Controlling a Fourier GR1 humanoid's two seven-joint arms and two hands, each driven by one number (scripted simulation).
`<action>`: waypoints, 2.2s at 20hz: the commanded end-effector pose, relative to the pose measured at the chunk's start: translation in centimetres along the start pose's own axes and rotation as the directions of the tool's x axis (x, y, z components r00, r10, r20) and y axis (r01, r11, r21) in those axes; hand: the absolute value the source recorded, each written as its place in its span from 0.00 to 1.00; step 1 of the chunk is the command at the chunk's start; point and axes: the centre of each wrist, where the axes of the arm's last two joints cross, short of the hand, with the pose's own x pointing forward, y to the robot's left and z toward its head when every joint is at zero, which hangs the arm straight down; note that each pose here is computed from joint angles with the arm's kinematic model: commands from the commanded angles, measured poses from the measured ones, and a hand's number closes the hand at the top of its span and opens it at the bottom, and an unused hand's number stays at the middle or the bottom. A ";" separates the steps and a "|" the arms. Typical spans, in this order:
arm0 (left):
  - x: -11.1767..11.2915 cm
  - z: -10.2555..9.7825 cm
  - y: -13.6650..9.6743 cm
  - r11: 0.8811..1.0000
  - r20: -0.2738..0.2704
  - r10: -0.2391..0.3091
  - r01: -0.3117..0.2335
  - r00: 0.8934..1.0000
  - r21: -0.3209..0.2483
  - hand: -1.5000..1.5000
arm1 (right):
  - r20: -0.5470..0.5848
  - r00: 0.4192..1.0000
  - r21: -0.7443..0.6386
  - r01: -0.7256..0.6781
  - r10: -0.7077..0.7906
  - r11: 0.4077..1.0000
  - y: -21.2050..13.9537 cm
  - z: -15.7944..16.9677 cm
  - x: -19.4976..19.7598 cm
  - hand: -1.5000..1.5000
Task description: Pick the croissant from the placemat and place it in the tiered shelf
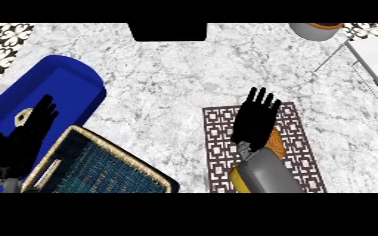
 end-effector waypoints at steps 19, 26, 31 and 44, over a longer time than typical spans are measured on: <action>0.6 -1.0 0.0 1.000 -0.013 0.005 -0.005 1.000 -0.007 0.50 | -0.132 0.984 0.056 -0.117 0.124 0.992 -1.2 -2.9 -2.8 0.00; 0.9 0.6 1.2 1.000 -0.022 0.008 -0.008 1.000 -0.030 0.50 | -0.154 0.982 0.106 -0.098 0.113 0.990 0.8 -5.9 -3.5 0.00; -2.0 0.7 -0.6 1.000 -0.017 -0.003 0.003 1.000 -0.010 0.50 | -0.130 0.986 0.112 -0.088 0.103 0.990 3.1 -5.3 -5.3 1.00; -1.9 -0.6 -1.4 1.000 -0.024 0.013 -0.013 1.000 -0.007 0.50 | -0.056 0.988 -0.087 -0.145 0.141 0.986 0.4 -3.1 -4.0 1.00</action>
